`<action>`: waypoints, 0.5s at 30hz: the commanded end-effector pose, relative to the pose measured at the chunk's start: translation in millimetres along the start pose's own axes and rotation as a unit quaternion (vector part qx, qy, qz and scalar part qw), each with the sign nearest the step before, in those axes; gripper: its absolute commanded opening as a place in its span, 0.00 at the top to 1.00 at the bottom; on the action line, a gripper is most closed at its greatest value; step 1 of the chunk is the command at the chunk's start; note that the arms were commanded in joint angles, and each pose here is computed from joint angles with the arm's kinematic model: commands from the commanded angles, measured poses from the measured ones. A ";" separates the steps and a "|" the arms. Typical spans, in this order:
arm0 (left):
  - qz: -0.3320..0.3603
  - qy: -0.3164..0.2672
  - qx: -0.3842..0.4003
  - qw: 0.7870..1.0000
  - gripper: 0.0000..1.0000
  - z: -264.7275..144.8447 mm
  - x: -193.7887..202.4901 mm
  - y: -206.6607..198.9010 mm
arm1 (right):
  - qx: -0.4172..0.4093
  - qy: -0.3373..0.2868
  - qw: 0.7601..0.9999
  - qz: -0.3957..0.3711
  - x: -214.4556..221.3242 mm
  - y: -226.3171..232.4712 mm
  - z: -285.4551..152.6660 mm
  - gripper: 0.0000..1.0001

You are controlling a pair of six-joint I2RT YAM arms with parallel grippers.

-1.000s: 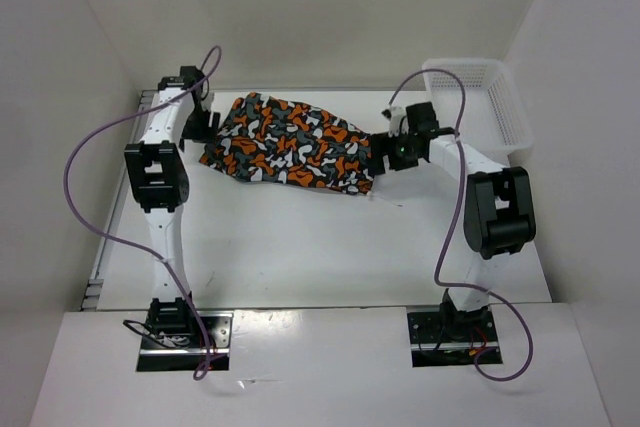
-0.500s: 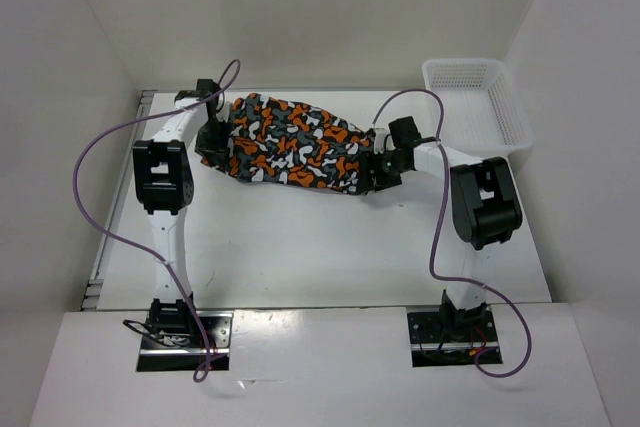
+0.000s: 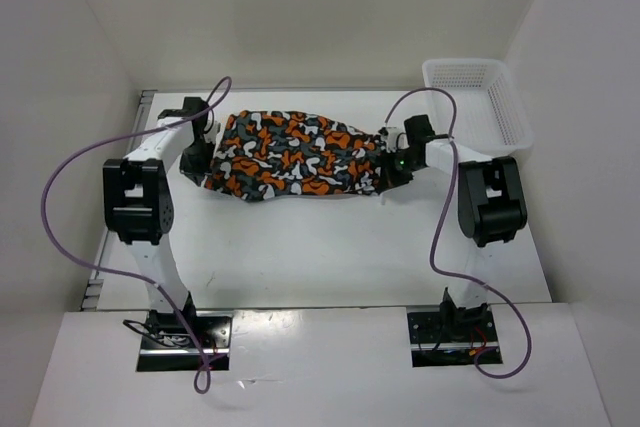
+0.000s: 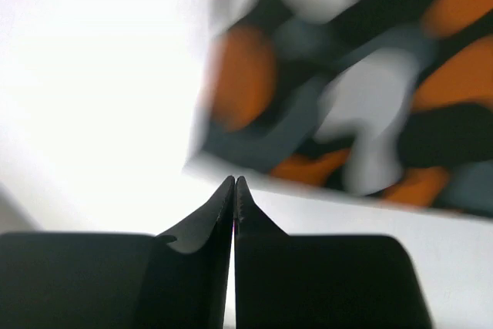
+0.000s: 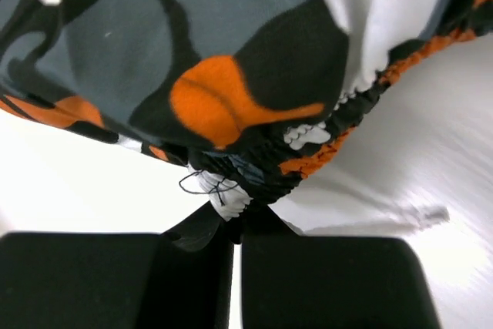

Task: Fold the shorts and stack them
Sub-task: Fold the shorts

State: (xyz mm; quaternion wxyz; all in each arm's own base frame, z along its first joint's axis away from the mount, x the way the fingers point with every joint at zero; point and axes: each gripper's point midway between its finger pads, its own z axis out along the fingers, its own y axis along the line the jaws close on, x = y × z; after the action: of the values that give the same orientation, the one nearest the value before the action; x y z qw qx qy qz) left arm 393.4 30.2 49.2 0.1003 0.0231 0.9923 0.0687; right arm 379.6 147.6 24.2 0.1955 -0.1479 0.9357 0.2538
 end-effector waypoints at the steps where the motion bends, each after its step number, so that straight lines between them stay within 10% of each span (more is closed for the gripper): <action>1: -0.005 -0.016 -0.035 0.999 0.95 -44.3 22.3 18.3 | 0.004 0.019 0.994 -0.109 13.1 3.2 -49.4 1.00; 7: 0.012 0.047 -0.016 0.999 0.85 -56.8 96.7 5.6 | -0.040 0.167 0.969 -0.180 98.2 43.7 -60.7 1.00; 11: 0.019 0.059 0.007 0.998 0.70 -59.3 114.5 -5.9 | -0.034 0.160 0.958 -0.235 109.1 59.4 -70.5 0.35; 15: 0.010 -0.012 0.037 0.999 0.47 -68.5 59.2 -14.1 | 0.006 0.113 0.967 -0.230 87.1 40.6 -85.5 0.20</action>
State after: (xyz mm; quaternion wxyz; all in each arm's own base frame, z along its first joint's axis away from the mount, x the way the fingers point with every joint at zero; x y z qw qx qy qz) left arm 278.4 24.4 82.3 0.0436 0.0356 0.9963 0.0657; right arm 245.8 143.0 50.5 0.0936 -0.3918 0.8909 0.2100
